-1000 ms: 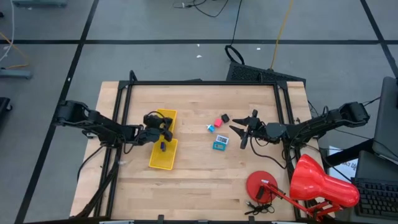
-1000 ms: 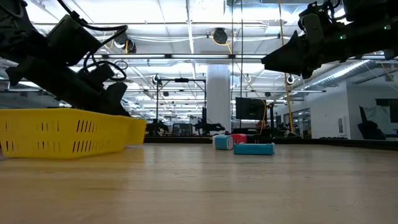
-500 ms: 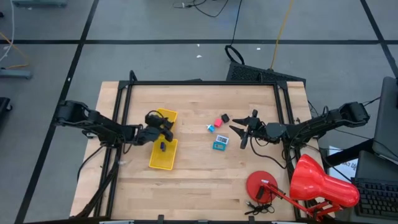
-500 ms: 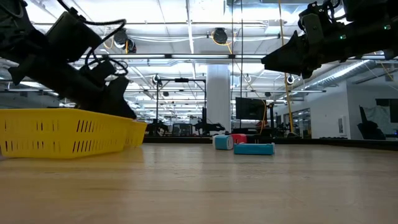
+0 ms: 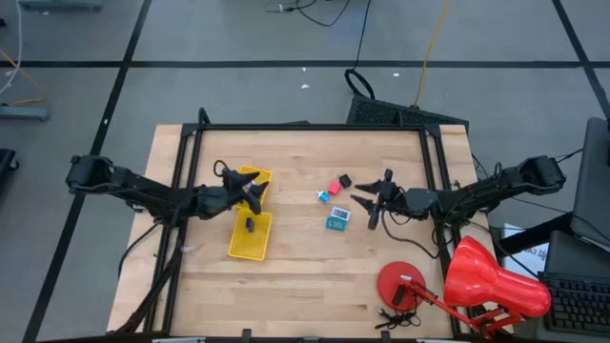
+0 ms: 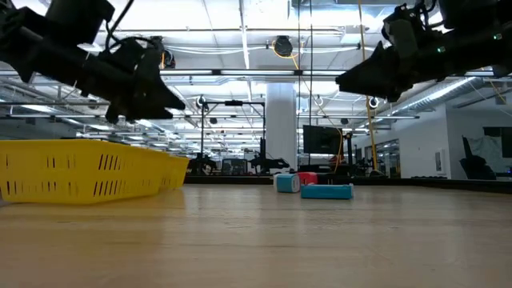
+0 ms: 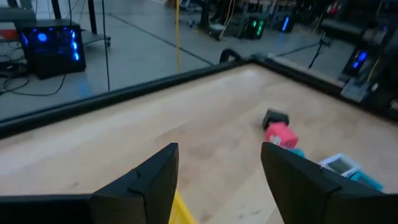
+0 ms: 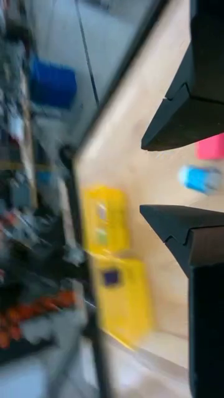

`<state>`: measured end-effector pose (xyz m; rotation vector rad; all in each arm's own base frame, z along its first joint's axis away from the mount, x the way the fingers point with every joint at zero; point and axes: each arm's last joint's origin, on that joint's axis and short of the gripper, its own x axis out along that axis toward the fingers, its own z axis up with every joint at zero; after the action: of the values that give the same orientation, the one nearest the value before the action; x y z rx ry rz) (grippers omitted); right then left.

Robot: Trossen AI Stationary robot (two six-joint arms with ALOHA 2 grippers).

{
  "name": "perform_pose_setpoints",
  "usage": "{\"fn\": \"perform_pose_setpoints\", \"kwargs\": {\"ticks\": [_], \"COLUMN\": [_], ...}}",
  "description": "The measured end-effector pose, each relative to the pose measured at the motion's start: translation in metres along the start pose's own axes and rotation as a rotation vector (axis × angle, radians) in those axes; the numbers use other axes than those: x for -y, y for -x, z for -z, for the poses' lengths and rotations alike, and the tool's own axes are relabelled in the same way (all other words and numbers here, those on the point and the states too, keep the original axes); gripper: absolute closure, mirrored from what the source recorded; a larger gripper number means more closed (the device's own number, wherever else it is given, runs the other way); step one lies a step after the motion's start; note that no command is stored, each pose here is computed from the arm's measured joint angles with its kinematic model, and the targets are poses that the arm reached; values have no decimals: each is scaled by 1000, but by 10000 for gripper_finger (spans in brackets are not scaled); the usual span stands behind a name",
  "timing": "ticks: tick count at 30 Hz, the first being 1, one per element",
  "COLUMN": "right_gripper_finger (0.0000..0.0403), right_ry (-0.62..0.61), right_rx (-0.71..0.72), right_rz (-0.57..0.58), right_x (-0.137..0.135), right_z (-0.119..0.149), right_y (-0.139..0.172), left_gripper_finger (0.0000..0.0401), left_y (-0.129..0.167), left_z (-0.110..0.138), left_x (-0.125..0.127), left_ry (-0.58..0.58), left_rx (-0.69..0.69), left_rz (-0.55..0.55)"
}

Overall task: Pick & Place Office items
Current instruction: Put the white timer into the bottom yellow basket

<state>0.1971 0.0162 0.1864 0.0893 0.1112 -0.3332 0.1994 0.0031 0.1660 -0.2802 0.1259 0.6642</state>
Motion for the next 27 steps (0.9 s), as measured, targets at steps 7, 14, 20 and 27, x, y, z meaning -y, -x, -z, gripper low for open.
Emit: {"fn": "perform_pose_setpoints", "kwargs": {"ticks": [7, 14, 20, 27], "right_gripper_finger": [251, 166, 127, 143], "right_ry": [33, 45, 80, 130], "right_rx": [-289, -449, -518, -541], "right_rz": [-45, -5, 23, 24], "right_x": [-7, -19, -18, -13], "right_z": [38, 60, 76, 79], "right_y": [-13, -36, -45, -48], "left_gripper_finger": [166, 122, 100, 100], "left_y": [8, 9, 9, 9], "left_z": [-9, -9, -8, -5], "left_x": [-4, -5, -5, -5], "left_ry": [32, 41, 35, 26], "left_rx": [9, 1, -9, -49], "left_rz": [4, 1, -4, 29]}}
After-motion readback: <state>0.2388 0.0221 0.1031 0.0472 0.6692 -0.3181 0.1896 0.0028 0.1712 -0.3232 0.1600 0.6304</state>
